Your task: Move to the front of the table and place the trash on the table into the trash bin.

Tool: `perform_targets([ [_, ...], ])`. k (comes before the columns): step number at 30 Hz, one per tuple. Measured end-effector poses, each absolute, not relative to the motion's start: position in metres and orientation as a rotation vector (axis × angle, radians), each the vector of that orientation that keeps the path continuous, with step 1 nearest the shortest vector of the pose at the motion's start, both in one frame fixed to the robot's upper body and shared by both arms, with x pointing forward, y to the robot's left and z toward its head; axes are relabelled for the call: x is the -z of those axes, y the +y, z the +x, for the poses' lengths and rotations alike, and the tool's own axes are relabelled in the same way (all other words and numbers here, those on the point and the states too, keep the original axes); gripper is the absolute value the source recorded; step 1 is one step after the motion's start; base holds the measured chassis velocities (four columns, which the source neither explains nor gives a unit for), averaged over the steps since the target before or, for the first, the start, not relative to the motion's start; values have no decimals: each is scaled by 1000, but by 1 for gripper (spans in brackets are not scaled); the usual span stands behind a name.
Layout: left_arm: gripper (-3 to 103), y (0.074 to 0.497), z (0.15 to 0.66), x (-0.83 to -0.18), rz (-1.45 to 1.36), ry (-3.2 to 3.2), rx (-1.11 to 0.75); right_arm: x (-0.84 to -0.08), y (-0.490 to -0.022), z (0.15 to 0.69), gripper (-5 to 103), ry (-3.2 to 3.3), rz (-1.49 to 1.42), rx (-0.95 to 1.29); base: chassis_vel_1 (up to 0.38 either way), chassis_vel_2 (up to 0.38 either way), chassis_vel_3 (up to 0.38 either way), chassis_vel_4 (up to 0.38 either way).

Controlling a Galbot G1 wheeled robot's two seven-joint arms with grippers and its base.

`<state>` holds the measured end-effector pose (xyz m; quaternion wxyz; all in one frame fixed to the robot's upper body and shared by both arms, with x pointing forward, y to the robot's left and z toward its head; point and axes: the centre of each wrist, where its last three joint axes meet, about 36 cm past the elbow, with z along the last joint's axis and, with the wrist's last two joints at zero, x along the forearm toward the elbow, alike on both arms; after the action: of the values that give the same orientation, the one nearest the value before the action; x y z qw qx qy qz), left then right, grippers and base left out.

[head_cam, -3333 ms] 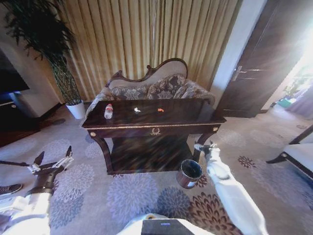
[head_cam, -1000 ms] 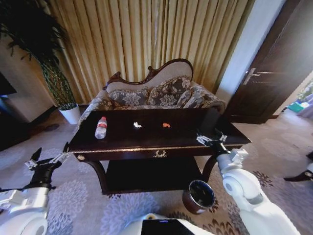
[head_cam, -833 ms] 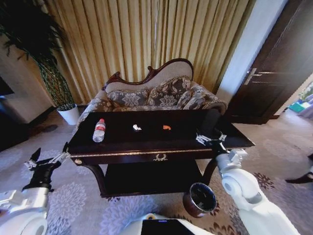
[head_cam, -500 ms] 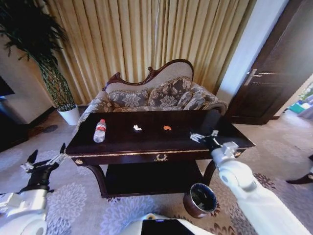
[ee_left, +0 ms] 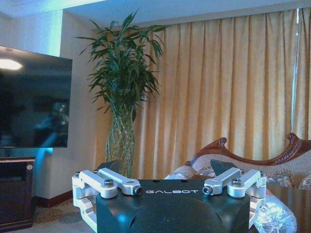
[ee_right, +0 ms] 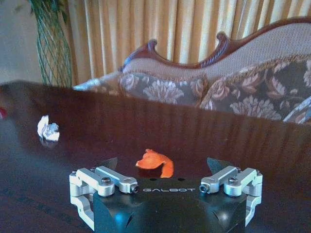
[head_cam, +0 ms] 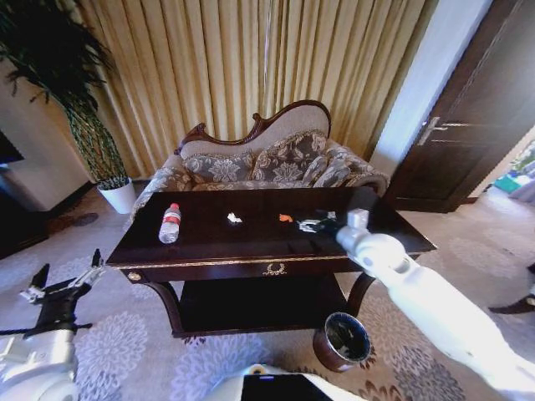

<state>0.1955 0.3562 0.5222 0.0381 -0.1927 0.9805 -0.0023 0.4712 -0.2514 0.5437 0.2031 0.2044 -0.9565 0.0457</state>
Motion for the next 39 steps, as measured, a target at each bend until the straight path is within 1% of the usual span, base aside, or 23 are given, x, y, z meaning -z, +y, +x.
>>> perform_targets([
  [4, 100, 357, 195, -521, -604, 3009, 9, -550, -231, 489, 100, -2669, 519, -169, 0, 0, 0, 0],
  [11, 100, 358, 193, -517, -627, 3011, 3, -555, -214, 510, 100, -2658, 436, -206, 0, 0, 0, 0],
  [19, 100, 359, 195, -517, -621, 3012, -2, -540, -214, 520, 100, -2614, 382, -177, 0, 0, 0, 0],
  [32, 100, 359, 196, -515, -621, 3016, 2, -524, -210, 518, 100, -2578, 382, -149, 0, 0, 0, 0],
  [33, 100, 360, 196, -514, -622, 3016, 1, -524, -209, 519, 101, -2579, 381, -148, 0, 0, 0, 0],
  [35, 100, 360, 196, -515, -624, 3015, 0, -524, -208, 519, 91, -2583, 377, -149, 0, 0, 0, 0],
  [36, 100, 360, 196, -515, -624, 3015, 0, -524, -208, 519, 91, -2583, 377, -149, 0, 0, 0, 0],
  [38, 100, 360, 196, -515, -622, 3014, -1, -524, -208, 519, 81, -2586, 373, -152, 0, 0, 0, 0],
  [39, 100, 360, 196, -515, -622, 3014, -1, -524, -208, 519, 81, -2586, 373, -152, 0, 0, 0, 0],
])
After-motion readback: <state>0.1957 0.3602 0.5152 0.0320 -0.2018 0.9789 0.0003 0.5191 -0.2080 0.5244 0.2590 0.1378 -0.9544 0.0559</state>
